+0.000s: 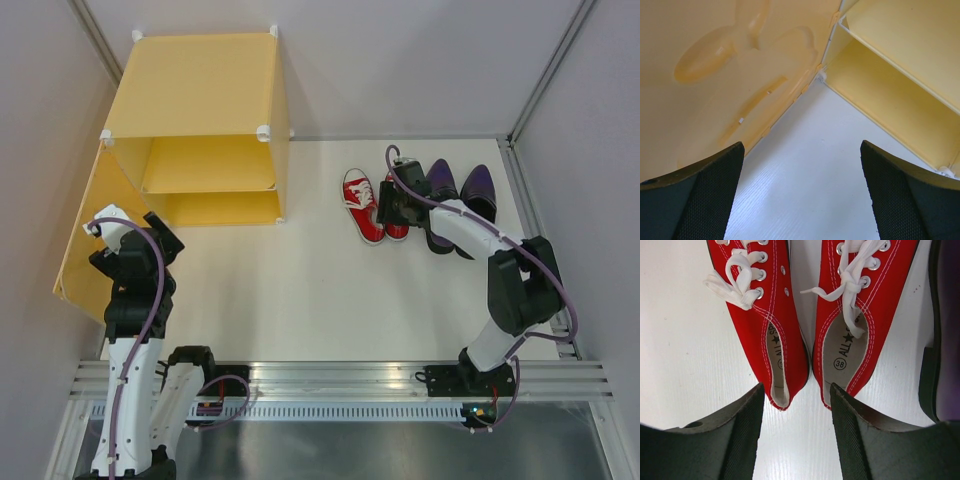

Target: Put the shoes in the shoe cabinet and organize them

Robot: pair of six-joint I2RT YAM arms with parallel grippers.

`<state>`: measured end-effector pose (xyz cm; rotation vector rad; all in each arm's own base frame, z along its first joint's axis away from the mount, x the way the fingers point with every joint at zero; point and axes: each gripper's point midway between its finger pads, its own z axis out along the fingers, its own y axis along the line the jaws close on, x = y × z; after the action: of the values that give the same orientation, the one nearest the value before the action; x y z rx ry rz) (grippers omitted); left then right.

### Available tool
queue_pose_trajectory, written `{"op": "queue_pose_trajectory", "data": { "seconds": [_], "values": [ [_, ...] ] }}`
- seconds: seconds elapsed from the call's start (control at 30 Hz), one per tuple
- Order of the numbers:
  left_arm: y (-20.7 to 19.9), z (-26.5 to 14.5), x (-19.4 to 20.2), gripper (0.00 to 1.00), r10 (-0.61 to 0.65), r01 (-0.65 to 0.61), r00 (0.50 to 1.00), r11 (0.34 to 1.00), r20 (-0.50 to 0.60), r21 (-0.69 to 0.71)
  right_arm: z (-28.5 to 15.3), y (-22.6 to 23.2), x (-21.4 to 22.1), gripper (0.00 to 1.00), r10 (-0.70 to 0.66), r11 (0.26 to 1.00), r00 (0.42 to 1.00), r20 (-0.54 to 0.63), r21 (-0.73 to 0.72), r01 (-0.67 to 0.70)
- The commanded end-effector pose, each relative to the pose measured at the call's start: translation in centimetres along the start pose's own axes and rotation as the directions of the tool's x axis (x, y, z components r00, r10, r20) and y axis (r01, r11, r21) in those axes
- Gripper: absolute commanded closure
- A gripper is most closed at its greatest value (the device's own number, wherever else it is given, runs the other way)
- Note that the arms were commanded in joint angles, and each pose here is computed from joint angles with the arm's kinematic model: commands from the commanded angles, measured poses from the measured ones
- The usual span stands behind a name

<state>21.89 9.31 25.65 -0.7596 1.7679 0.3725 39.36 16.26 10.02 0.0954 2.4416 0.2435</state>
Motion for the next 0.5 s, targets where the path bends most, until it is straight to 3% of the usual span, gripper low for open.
{"op": "queue_pose_trajectory", "data": {
  "seconds": [0.0, 0.47],
  "values": [
    [-0.7, 0.2, -0.3, 0.0, -0.004, 0.004, 1.0, 1.0, 0.015, 0.031, 0.1, 1.2, -2.2, 0.41, 0.014, 0.999, 0.999, 0.052, -0.031, -0.012],
    [-0.8, 0.2, -0.2, 0.0, 0.003, -0.003, 1.0, 0.999, 0.014, 0.037, 4.7, 1.7, -1.8, 0.54, 0.001, 1.0, 1.0, -0.003, 0.011, -0.001]
  ]
}}
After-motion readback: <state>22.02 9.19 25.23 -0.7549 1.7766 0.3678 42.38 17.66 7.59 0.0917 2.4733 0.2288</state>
